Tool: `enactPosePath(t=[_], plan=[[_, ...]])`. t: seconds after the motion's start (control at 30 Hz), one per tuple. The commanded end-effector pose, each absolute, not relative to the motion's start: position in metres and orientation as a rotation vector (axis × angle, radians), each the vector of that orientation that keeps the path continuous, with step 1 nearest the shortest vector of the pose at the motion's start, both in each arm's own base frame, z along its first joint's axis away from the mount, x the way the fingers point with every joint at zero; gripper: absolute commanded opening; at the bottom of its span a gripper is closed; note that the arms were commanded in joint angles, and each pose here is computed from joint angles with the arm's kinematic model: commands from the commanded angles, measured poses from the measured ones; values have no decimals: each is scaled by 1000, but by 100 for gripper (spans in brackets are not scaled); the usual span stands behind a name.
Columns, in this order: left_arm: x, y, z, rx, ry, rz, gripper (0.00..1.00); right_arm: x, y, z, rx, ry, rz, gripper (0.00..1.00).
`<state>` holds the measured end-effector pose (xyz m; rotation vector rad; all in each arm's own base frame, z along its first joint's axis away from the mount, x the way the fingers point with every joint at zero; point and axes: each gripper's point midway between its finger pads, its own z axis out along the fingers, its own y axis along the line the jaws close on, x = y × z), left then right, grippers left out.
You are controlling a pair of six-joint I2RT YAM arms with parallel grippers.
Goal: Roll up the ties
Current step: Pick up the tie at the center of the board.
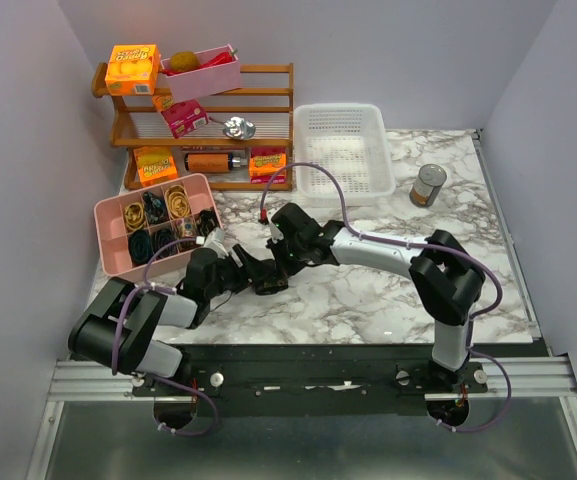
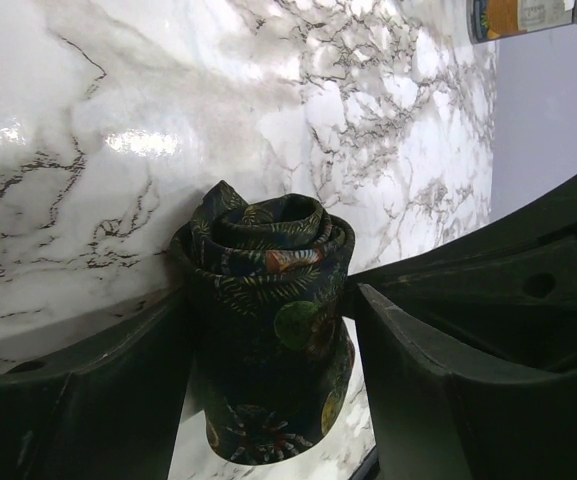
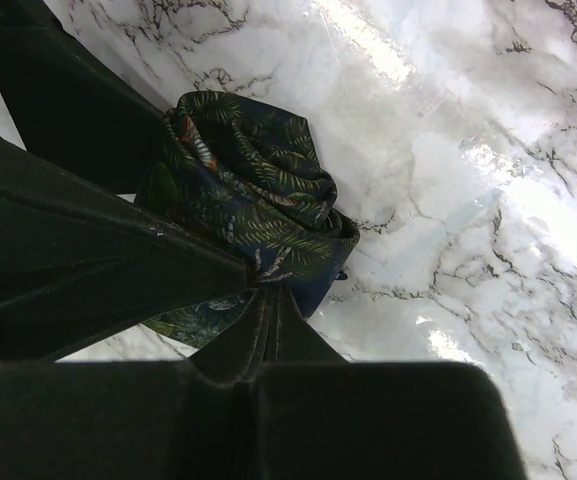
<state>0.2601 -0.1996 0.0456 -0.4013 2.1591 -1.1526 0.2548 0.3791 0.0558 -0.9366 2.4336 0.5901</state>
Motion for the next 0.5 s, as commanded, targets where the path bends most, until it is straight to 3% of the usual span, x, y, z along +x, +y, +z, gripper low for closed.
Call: enactPosePath(t=[0.0, 0.2, 0.47], plan=[[246, -206, 36, -362, 2198, -1189, 70, 258, 374, 35, -910, 2468, 531, 1], [251, -207, 38, -307, 2198, -1156, 68, 263, 368, 39, -909, 2448, 487, 1], [256, -203, 39, -290, 2218, -1098, 69, 284, 360, 91, -776, 2339, 479, 1]])
